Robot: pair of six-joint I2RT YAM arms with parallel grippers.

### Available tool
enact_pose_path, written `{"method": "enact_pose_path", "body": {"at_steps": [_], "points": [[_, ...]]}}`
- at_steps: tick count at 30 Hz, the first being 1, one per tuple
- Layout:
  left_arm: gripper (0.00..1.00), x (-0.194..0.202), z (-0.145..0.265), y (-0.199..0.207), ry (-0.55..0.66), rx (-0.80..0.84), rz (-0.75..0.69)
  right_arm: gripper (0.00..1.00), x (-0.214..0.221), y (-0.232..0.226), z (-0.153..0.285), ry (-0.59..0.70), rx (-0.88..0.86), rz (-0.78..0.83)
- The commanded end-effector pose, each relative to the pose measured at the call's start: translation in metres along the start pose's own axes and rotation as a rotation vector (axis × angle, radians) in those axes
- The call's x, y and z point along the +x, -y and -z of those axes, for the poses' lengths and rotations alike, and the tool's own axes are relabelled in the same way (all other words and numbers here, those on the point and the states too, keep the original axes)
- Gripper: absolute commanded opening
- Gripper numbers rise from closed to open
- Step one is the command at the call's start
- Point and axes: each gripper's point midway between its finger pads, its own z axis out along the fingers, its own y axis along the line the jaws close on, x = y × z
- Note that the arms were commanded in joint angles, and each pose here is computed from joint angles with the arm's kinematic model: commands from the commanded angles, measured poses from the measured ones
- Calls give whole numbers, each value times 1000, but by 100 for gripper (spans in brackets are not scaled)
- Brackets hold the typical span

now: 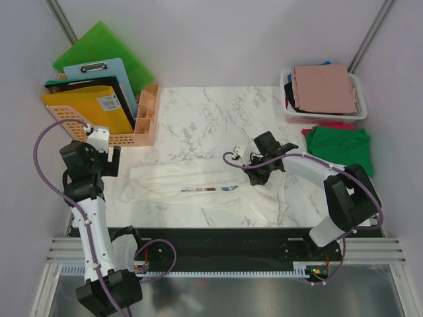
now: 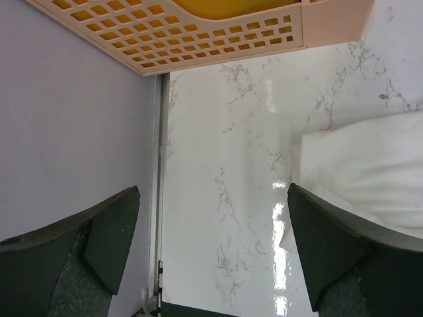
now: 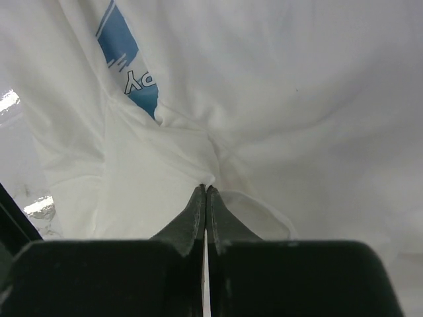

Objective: Fold and stack the t-shirts
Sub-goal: Fold the tshirt

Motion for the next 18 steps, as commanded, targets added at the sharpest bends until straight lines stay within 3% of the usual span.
{"method": "enact_pose_path", "body": {"at_steps": [1, 2, 5, 6, 7, 9, 12, 18], "points": [[100, 4, -5, 2, -9, 13, -13, 0, -21, 3, 19, 53, 25, 44], [100, 5, -6, 2, -14, 16, -14, 0, -19, 5, 21, 45, 34, 45], [100, 6, -8, 3, -16, 25, -26, 21, -14, 6, 30, 21, 59, 58], [100, 6, -8, 3, -15, 27, -28, 30, -11, 7, 32, 16, 66, 61], [100, 7, -9, 4, -20, 30, -28, 56, -9, 7, 35, 7, 74, 64], [100, 7, -9, 5, -19, 38, -30, 73, -4, 15, 40, -4, 107, 70], [100, 9, -10, 7, -18, 47, -34, 80, 6, 24, 47, -26, 137, 67], [100, 16, -14, 15, -32, 78, -37, 82, 7, 29, 70, 18, 173, 51]]}}
